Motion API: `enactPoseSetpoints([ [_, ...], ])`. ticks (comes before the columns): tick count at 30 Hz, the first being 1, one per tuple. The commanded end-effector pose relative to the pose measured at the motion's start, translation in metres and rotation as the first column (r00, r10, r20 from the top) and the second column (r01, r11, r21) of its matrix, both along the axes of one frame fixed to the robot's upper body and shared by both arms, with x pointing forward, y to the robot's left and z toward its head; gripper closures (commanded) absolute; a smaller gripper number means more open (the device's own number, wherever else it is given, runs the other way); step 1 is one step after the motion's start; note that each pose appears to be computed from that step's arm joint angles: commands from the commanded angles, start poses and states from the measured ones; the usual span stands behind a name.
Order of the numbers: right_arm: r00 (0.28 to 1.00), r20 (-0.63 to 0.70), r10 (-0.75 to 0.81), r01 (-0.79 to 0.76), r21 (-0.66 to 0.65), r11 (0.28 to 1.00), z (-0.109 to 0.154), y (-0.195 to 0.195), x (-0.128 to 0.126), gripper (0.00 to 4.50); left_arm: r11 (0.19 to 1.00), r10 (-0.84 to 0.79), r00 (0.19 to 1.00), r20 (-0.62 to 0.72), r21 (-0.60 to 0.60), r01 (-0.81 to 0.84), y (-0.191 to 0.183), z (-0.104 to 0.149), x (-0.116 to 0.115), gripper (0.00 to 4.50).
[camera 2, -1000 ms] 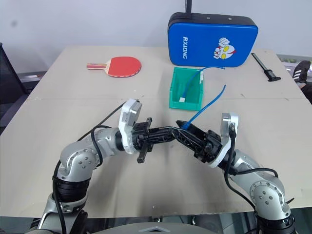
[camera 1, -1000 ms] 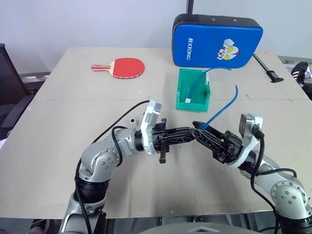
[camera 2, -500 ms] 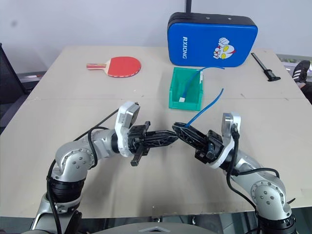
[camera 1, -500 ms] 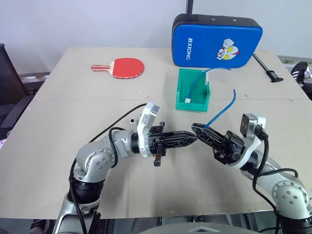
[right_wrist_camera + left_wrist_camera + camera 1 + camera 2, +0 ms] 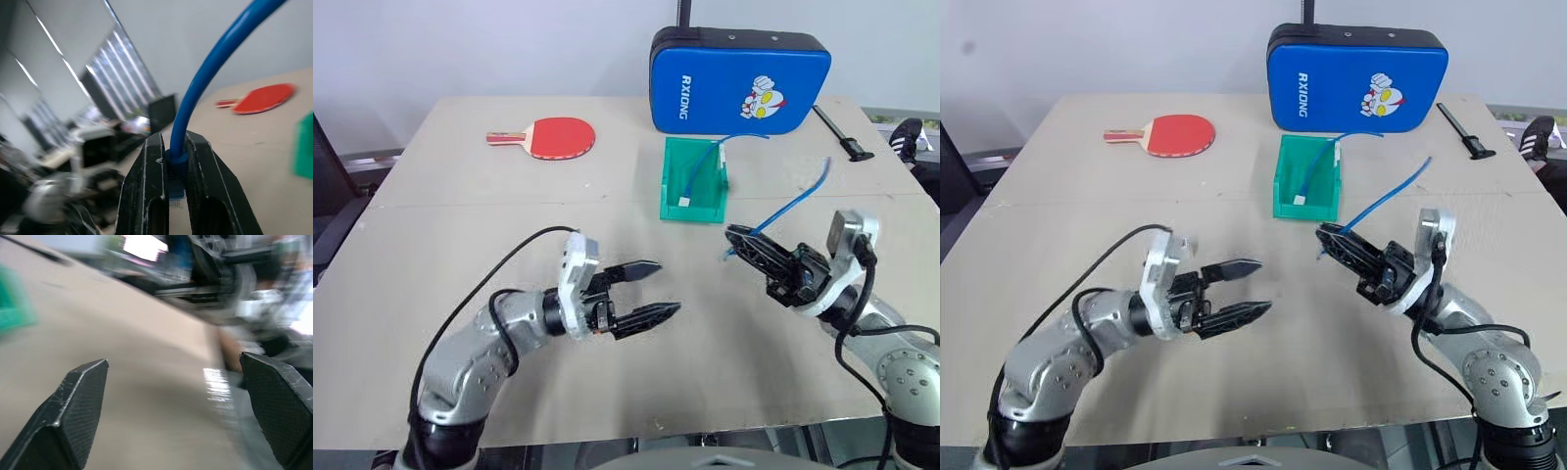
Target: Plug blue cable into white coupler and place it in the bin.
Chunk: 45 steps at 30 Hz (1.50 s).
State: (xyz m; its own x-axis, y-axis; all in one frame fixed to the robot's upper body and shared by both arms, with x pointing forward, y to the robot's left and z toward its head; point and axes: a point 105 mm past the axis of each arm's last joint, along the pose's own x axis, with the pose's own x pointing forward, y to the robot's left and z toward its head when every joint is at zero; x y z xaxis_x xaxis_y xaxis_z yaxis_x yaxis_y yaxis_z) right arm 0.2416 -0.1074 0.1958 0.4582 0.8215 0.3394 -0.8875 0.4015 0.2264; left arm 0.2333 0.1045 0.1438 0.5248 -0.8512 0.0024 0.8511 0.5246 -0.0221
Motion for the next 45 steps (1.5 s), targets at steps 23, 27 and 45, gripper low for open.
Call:
enactPoseSetpoints([
  [23, 0.969, 0.245, 0.043, -0.007, -0.145, 0.989, 0.009, 0.003, -0.001, 4.50, 0.528, 0.806, 0.550, 0.218, 0.152, -0.835, 0.076, -0.065, 0.078, 0.08],
  [27, 0.969, 0.246, 0.028, 0.008, -0.145, 0.989, 0.009, 0.001, 0.000, 4.50, 0.506, 0.823, 0.533, 0.198, 0.172, -0.845, 0.080, -0.072, 0.078, 0.81],
  [45, 0.962, 0.273, -0.024, 0.064, -0.141, 0.988, 0.018, 0.019, 0.020, 4.50, 0.932, 0.355, 0.923, 0.146, 0.022, -0.362, 0.000, -0.048, 0.079, 4.21],
])
